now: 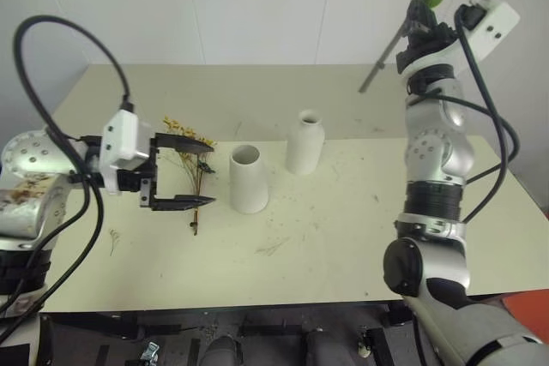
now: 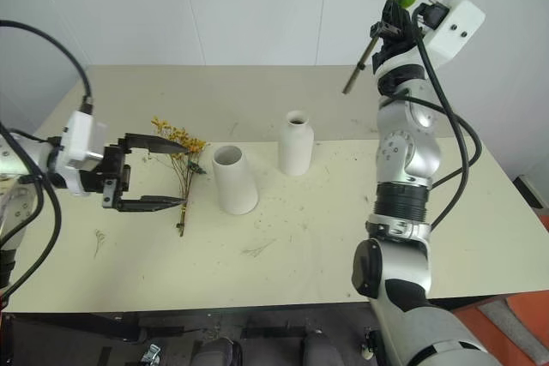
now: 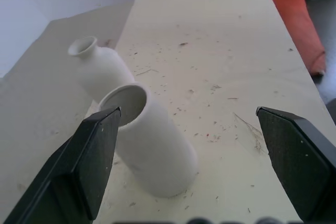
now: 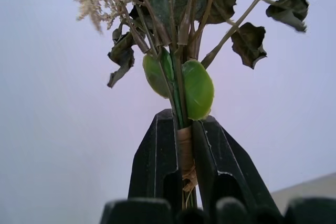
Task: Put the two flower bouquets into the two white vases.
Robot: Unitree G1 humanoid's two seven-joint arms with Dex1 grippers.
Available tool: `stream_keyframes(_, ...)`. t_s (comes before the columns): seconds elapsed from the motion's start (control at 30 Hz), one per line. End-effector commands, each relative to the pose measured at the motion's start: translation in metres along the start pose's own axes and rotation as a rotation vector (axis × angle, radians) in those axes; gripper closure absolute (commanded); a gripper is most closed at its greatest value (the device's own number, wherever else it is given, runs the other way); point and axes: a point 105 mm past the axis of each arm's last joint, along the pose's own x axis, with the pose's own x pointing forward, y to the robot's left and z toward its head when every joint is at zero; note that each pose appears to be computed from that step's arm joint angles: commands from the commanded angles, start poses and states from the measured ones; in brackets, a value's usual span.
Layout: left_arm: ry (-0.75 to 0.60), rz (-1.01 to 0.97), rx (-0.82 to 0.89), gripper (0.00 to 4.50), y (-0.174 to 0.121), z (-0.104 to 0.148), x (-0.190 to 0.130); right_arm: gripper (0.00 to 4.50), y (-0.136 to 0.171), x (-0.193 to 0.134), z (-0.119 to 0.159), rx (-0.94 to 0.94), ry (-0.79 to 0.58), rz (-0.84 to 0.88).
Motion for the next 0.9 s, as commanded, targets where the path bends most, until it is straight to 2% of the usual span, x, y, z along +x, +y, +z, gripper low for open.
stream_keyframes(0.03, -0.012, 0.072, -0.028, 0.0, 0.005, -0.001, -0.013, 4.32, 0.032, 0.007, 0.005, 0.061, -0.079, 0.125)
stream_keyframes(0.2, 0.041, 0.117, -0.063, 0.0, 0.005, -0.016, -0.021, 4.32, 0.043, 0.007, -0.028, 0.076, -0.023, 0.161)
stream_keyframes(0.4, 0.038, 0.135, -0.061, 0.0, 0.003, -0.013, -0.023, 4.32, 0.048, 0.001, -0.054, 0.05, 0.027, 0.184)
stream_keyframes(0.9, 0.036, 0.139, -0.057, 0.0, 0.001, -0.008, -0.021, 4.32, 0.033, -0.007, -0.069, -0.04, 0.056, 0.199)
